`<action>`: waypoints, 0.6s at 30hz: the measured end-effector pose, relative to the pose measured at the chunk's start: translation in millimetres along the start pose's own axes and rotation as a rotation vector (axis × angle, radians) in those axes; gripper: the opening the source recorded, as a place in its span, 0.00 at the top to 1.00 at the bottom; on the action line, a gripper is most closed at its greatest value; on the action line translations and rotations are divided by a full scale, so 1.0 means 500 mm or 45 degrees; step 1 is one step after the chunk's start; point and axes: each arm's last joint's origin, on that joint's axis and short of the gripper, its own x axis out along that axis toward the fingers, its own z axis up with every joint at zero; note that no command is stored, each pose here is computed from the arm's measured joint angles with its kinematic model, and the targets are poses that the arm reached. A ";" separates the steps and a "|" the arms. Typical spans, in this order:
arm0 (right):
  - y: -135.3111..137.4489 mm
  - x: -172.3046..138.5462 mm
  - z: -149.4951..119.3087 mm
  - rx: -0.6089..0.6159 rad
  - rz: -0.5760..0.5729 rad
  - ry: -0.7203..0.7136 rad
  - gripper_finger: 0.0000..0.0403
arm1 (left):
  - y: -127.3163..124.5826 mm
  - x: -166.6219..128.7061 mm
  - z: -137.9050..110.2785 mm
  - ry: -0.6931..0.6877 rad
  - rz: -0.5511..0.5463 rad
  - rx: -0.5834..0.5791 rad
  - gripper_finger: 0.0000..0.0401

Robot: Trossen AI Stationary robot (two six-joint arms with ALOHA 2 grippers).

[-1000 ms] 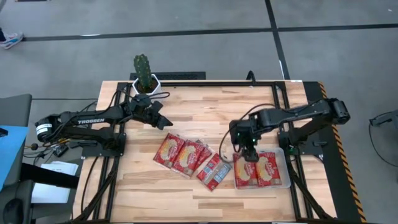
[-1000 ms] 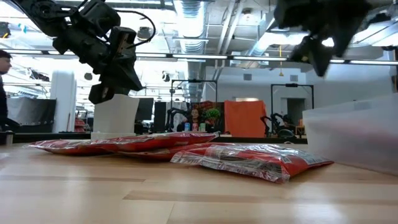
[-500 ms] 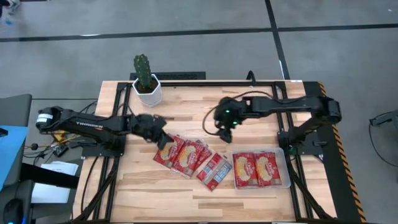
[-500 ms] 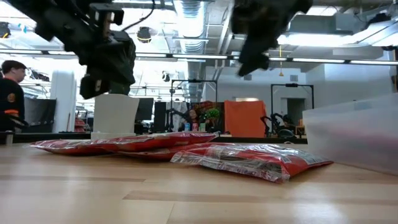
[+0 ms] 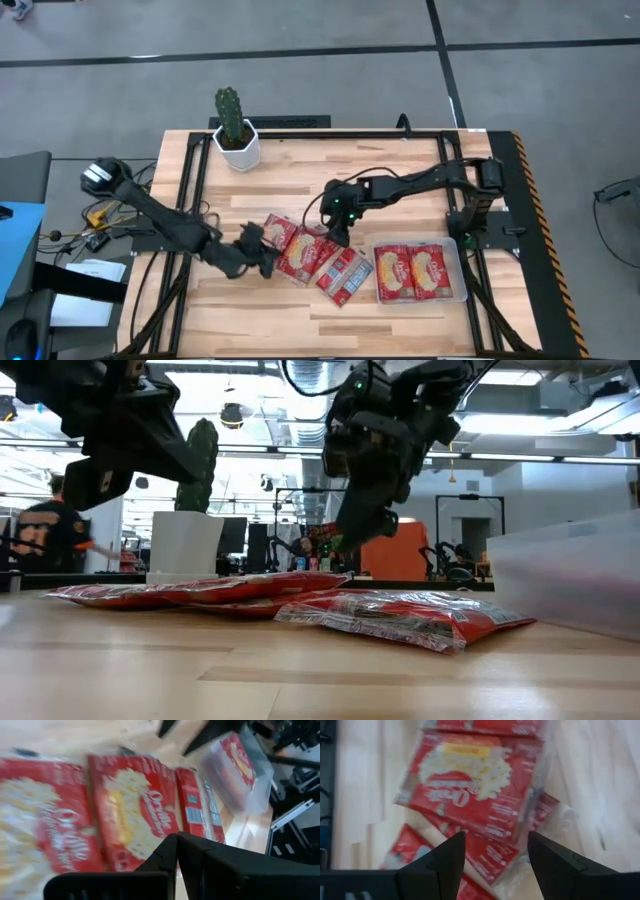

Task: Sort popcorn bags into baskets
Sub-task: Put the popcorn bag into the transparent bin

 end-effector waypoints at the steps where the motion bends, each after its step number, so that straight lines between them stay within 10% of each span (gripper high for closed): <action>1: -0.003 0.005 -0.002 0.005 -0.019 0.010 0.42 | -0.011 0.010 -0.009 0.005 0.011 0.008 1.00; 18: -0.031 0.025 0.008 0.191 -0.153 -0.095 0.42 | -0.033 0.130 -0.117 0.164 0.259 0.229 1.00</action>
